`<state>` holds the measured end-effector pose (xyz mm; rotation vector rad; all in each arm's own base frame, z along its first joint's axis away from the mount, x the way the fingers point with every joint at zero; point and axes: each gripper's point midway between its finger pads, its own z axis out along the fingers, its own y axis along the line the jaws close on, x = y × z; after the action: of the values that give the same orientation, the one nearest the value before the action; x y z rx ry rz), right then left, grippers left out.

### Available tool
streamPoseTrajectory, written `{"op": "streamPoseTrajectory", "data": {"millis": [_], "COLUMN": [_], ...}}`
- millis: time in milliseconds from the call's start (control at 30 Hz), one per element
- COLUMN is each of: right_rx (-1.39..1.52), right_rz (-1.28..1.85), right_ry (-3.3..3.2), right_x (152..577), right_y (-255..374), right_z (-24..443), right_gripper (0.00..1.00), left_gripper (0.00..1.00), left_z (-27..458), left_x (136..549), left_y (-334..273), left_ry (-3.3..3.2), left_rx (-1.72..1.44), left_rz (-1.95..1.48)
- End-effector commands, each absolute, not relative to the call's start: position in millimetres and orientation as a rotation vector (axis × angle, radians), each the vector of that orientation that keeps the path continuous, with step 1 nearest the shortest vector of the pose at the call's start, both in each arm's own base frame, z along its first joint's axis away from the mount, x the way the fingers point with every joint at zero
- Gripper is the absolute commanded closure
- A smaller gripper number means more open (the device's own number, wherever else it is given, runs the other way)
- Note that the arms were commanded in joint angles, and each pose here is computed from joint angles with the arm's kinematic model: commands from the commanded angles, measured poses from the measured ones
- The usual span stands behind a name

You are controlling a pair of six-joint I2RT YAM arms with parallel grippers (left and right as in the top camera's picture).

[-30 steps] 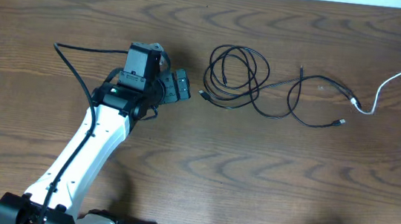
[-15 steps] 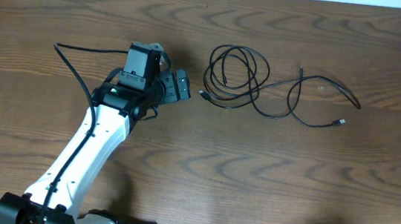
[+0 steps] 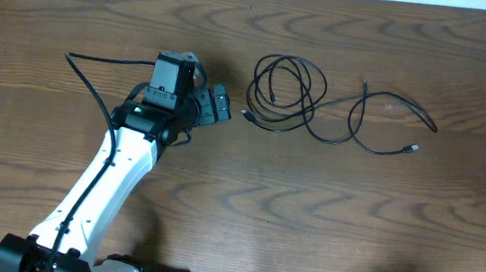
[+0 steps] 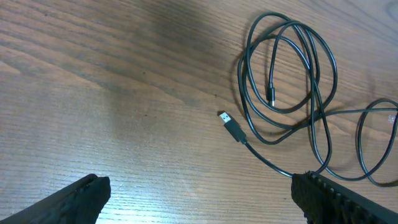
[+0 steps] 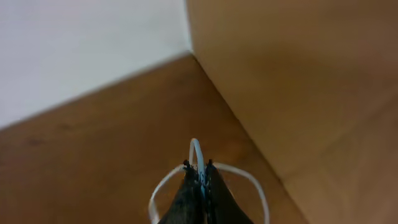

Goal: Untangle cables
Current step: 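Carry the white cable off the table to the right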

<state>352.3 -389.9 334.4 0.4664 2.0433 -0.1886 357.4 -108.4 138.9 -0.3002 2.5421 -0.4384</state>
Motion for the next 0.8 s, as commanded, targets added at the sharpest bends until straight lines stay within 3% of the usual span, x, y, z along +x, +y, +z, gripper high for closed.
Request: {"op": "streamPoseTrajectory", "data": {"millis": [0, 167, 333, 433, 667, 767], "right_rx": [0.676, 0.791, 0.854, 0.907, 0.95, 0.992], "right_rz": [-0.313, -0.307, -0.347, -0.402, -0.394, -0.371], "right_ry": [2.165, 2.278, 2.335, 2.361, 2.378, 2.344], "right_x": [333.7, 323.7, 311.1, 299.8, 294.5, 297.1], "right_y": [-427.0, -438.5, -441.1, -444.6, -440.4, -438.5], "right_z": [274.8, 200.8, 160.2, 144.3, 130.8, 135.2], "right_gripper": [0.99, 0.98, 0.95, 0.93, 0.72, 0.69], "left_gripper": [0.0, 0.0, 0.0, 0.0, 0.0, 0.0], "left_z": [142.6, 142.6, 142.6, 142.6, 142.6, 142.6], "left_x": [357.0, 357.0, 357.0, 357.0, 357.0, 357.0], "left_y": [-108.7, -108.7, -108.7, -108.7, -108.7, -108.7], "left_ry": [2.532, 2.533, 2.532, 2.532, 2.532, 2.532], "left_rx": [-0.296, -0.295, -0.296, -0.296, -0.296, -0.296], "left_rz": [-0.444, -0.444, -0.444, -0.444, -0.444, -0.444]}}
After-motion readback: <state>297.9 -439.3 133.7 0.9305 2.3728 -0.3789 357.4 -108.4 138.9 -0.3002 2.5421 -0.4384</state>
